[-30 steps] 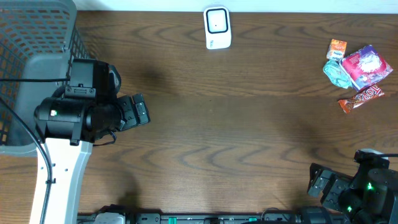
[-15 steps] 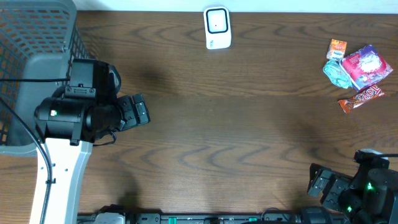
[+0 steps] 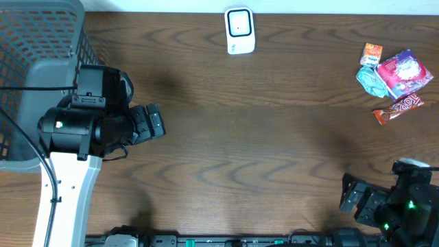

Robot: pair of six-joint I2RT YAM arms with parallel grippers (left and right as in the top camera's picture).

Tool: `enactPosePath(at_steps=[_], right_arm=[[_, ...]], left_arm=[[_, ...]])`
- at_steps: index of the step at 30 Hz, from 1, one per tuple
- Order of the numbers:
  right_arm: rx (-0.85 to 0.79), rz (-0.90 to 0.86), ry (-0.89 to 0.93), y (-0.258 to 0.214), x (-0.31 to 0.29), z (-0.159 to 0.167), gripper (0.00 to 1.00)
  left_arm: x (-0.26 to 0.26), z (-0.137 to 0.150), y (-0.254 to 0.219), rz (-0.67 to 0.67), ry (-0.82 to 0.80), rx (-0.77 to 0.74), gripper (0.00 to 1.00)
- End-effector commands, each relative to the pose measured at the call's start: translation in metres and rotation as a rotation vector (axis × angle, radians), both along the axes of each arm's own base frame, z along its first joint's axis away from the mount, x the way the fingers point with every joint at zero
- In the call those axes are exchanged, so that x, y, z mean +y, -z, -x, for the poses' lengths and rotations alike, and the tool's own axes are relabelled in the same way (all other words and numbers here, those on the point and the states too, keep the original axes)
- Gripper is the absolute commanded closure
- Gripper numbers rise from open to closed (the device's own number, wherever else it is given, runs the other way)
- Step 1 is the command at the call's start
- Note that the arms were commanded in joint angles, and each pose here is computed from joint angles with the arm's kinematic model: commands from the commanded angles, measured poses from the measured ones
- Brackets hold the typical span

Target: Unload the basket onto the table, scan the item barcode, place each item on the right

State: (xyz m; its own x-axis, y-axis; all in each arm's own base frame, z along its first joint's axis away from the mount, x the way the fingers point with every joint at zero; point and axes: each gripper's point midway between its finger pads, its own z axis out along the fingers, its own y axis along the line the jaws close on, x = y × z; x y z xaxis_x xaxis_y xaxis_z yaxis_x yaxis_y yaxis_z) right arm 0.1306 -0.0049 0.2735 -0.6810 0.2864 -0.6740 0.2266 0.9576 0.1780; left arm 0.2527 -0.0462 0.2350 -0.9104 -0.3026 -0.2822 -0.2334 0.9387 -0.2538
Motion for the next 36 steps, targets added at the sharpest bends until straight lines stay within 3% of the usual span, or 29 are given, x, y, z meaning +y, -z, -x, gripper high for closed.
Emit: enactPosePath(at_steps=[1,10,15,22,29,36], right_arm=[[-0.023,0.045,-0.094,-0.003,0.006,-0.004,0.01],[-0.057,0.090,-0.161,-0.008,0.009,-0.011,0.01],[-0.141,0.113,-0.286,-0.021,0.024,-0.013,0.01],[-0.270,0.122,-0.304,-0.032,0.027,-0.003,0.01],[-0.377,0.176,-0.442,-0.018,0.042,-0.006,0.01],[-0.461,0.190,-0.453,0.005,0.046,-0.023,0.01]], left_arm=[[0.001,0.001,0.000,-0.004,0.013,0.000,0.02],[0.001,0.001,0.000,-0.004,0.012,0.000,0.02],[0.001,0.001,0.000,-0.004,0.013,0.000,0.02],[0.001,0.001,0.000,-0.004,0.013,0.000,0.02],[0.001,0.001,0.000,-0.004,0.013,0.000,0.02],[0.001,0.001,0.000,-0.004,0.013,0.000,0.02]])
